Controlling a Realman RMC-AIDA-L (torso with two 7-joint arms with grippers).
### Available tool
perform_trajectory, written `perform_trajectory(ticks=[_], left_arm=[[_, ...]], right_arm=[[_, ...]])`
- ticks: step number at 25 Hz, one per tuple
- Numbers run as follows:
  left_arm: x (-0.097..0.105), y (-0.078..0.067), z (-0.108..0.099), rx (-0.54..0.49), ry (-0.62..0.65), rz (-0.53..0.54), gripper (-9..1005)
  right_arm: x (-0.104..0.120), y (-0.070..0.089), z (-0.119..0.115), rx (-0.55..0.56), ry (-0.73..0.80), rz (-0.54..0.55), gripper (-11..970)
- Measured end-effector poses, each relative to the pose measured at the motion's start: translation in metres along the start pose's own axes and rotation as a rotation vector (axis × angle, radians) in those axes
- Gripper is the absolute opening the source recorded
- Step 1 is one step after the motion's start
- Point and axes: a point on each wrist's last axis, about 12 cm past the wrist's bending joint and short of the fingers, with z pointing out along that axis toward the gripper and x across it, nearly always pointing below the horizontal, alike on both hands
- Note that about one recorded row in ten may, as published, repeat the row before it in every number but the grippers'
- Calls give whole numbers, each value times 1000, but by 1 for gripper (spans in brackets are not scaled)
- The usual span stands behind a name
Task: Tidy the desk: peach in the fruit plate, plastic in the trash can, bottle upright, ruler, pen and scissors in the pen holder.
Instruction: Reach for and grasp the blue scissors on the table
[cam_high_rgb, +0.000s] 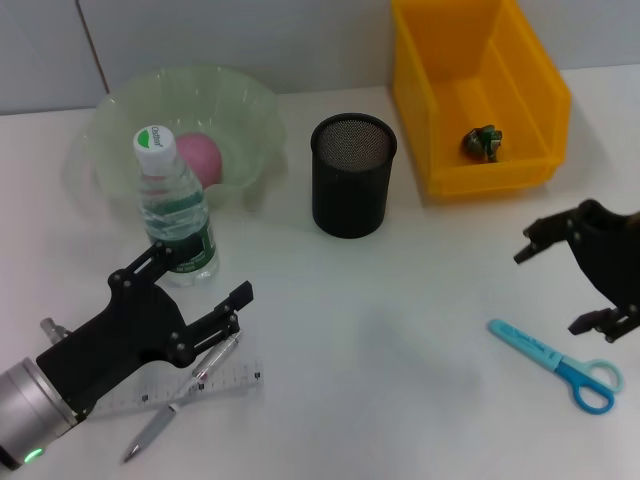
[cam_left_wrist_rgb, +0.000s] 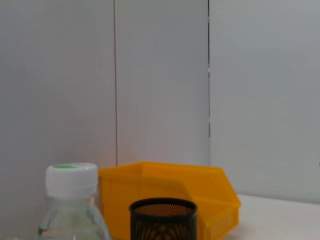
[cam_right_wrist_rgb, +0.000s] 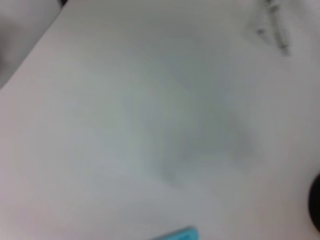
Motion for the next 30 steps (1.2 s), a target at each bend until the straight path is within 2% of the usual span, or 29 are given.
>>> perform_trajectory(ticks=[2,3,6,7,8,10,13,15,19,20,21,24,28,29,30], left_arm=[[0,0,0,0,0,0,798],[1,0,-1,-4,4,8,798],[0,-4,0,22,-8,15,798],[0,-4,1,28,-8,16,798],[0,-4,1,28,-8,16,798],[0,-4,1,28,-8,16,798],[-2,-6,7,68,-5,11,798],[-2,-6,7,66,-7,7,798],[-3,-4,7,49,-18,-22,798],[-4,-3,7,38,-25,-37,798],[-4,-3,6,28,-29,-45,798],[-4,-3,6,22,-31,-49,798],[-5,-4,9,9,-51,-69,798],[-5,-4,9,9,-51,-69,798],[-5,-4,9,9,-51,-69,798]], right_arm=[[3,4,3,-6,-3,-34,825],[10,12,11,-22,-13,-108,825],[16,20,18,-39,-25,-160,825],[23,29,21,-49,-36,-220,825],[23,29,21,-49,-36,-220,825],[29,35,24,-43,-36,-311,825],[31,33,25,-37,-34,-368,825],[37,30,28,-33,-46,-453,825],[43,25,32,-20,-58,-534,825],[46,22,34,-14,-65,-588,825],[50,22,36,-15,-69,-640,825],[51,22,37,-15,-69,-661,825],[59,24,38,-3,-73,-778,825],[59,24,38,-3,-73,-778,826],[62,25,39,6,-73,-831,826]])
